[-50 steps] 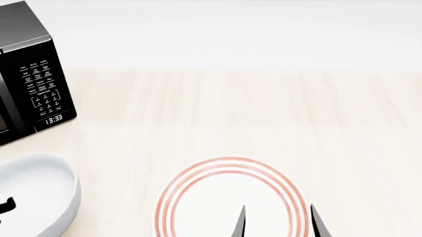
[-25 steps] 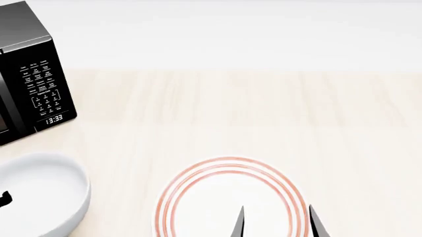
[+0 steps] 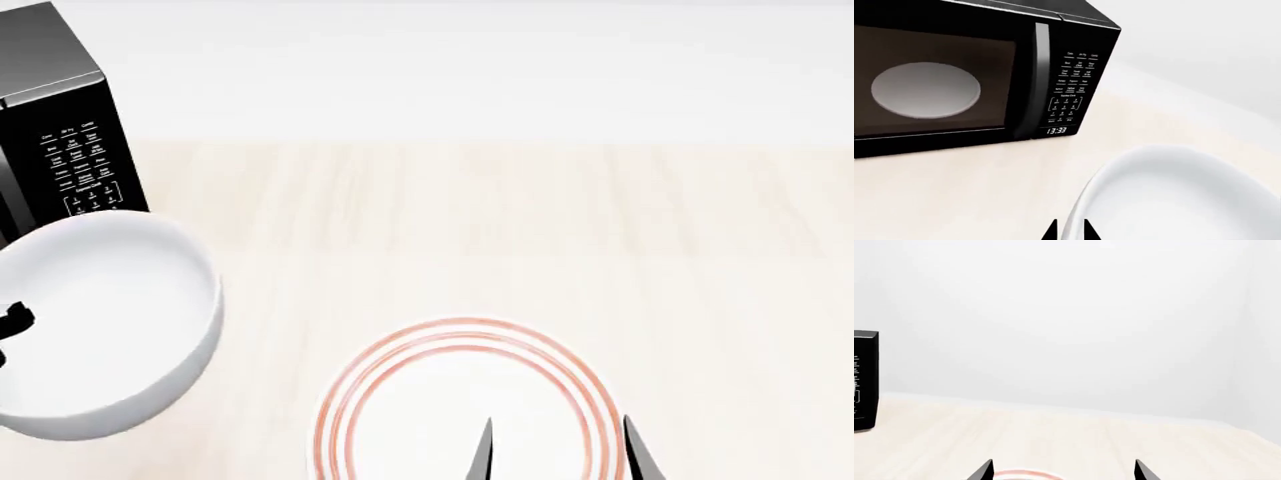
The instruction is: Pick up the white bowl and put it on the plate.
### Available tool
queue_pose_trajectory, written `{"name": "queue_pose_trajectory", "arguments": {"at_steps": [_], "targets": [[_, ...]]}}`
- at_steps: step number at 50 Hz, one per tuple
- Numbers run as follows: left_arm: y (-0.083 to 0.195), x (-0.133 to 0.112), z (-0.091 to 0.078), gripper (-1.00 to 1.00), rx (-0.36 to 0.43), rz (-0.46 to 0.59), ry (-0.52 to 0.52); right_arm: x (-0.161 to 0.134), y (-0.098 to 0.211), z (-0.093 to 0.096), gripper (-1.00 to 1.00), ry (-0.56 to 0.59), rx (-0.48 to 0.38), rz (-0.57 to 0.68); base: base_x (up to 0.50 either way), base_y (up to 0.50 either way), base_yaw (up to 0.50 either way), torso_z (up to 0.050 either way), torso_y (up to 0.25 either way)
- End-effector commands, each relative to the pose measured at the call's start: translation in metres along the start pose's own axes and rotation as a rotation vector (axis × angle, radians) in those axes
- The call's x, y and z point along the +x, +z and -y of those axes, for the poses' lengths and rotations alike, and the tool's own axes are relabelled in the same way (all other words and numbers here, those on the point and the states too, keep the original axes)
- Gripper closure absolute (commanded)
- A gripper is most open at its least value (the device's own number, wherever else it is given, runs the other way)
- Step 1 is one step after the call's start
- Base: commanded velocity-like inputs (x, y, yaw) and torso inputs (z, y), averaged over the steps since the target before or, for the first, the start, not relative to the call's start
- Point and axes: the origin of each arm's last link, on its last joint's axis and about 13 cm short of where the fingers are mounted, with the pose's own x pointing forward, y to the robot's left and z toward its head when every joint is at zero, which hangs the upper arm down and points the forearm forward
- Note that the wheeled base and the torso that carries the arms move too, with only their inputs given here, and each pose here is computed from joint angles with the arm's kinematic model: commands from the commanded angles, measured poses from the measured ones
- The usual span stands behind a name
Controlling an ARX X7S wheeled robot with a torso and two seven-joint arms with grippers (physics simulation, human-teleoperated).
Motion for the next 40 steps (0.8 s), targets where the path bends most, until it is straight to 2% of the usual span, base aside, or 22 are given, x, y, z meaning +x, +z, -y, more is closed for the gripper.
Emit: {"name": "queue_pose_trajectory", "arguments": {"at_steps": [1,23,40], "targets": [[0.018,-0.004,0.029,1.0,0.031,0.02,-0.103,0.0,-0.001,0.0,-1.0,-0.001,0.001,-0.001,0.0,0.0,0.0,0.0,0.0],[0.021,0.009,0.096,1.0,0.091,-0.033,-0.261,0.0,-0.002,0.0,-1.0,0.003,0.002,-0.006,0.0,0.0,0.0,0.0,0.0],[0.004,0.023,0.141,1.0,0.145,-0.091,-0.386,0.0,-0.006,-0.001,-1.0,0.005,-0.001,-0.018,0.0,0.0,0.0,0.0,0.001]]}}
